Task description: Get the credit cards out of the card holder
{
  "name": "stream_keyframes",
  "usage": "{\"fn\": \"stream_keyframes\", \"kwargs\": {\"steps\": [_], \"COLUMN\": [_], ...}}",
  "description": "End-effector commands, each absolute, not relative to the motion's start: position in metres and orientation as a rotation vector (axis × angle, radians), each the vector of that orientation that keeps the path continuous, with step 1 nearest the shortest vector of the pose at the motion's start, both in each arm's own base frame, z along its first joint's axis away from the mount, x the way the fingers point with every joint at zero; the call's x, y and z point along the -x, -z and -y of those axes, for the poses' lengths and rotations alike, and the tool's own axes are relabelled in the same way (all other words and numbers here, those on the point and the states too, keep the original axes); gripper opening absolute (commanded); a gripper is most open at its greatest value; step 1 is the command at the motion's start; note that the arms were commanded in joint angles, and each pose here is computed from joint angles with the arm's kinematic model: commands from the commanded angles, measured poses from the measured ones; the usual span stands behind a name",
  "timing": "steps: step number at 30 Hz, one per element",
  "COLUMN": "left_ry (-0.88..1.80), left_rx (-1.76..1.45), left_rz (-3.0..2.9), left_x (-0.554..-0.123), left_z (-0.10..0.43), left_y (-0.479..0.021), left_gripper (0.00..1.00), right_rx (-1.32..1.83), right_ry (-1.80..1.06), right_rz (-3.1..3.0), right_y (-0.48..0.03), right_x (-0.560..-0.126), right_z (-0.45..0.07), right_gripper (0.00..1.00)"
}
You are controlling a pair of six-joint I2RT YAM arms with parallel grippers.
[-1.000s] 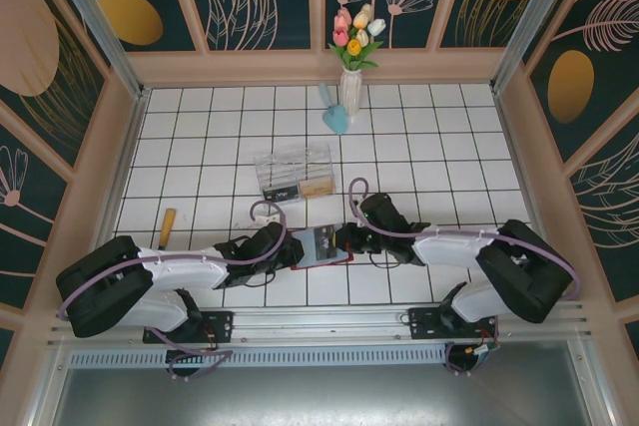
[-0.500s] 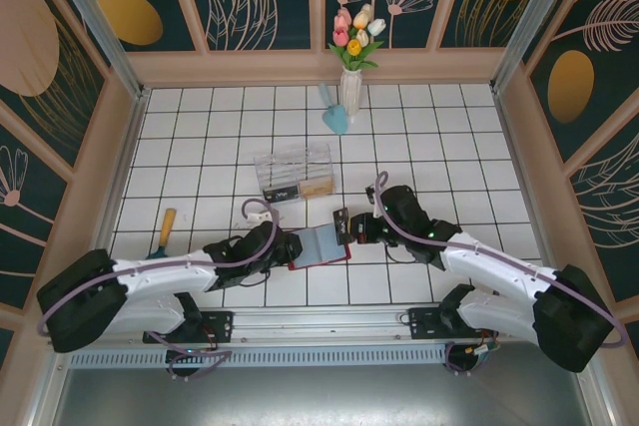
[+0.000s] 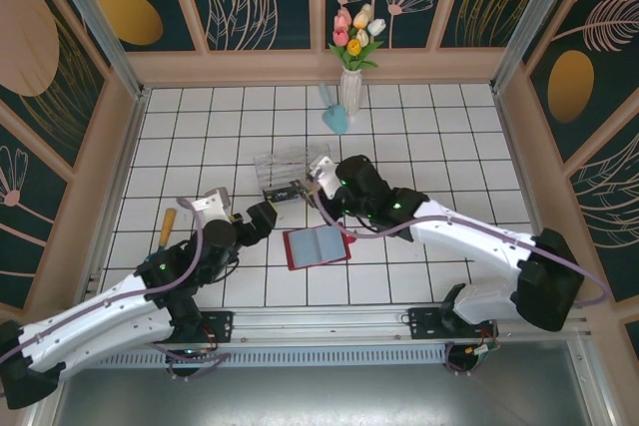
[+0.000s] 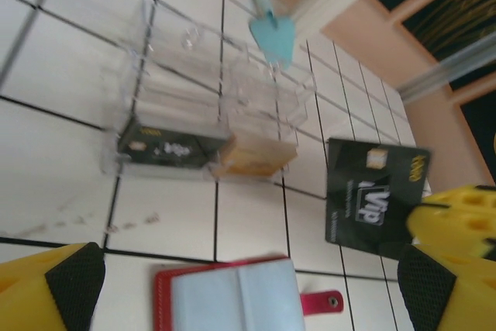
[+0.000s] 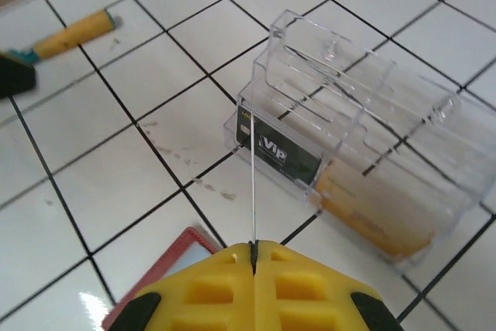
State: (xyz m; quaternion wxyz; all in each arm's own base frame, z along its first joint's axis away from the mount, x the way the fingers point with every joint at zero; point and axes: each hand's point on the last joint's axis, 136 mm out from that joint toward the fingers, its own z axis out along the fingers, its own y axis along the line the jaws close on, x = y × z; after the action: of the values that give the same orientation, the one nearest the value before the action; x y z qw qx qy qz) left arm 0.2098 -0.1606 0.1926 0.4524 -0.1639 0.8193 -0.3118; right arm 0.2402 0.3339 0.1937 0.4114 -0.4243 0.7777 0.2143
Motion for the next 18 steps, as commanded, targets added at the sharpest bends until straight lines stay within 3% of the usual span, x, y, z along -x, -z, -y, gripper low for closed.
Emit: {"fn": "stream_keyframes", "kwargs": {"steps": [1,11,18], "left_ry": [0.62,0.637,0.648], "left_rx": [0.424,0.441,0.429], "left_rz": [-1.971,-1.888,-1.887], "left_x": [-0.208,-0.195,-0.192], "left_z": [0.124,0.093,0.091], "left_y": [-0.204,-0.22,-0.219], "left_gripper": [0.99,0.99,0.99], "right_rx": [1.313,1.84,2.01], "right_ry": [-0.281,-0.02,0.15], "right_rz": [-1.759,-1.424,-1.213], "right_y": [-0.202,-0.161,-0.151], "right_x": [-0.264,-0.283,-0.294], "right_z": [-0.345,-0.374,-0.388], "right_gripper": [0.0,0.0,0.0]}}
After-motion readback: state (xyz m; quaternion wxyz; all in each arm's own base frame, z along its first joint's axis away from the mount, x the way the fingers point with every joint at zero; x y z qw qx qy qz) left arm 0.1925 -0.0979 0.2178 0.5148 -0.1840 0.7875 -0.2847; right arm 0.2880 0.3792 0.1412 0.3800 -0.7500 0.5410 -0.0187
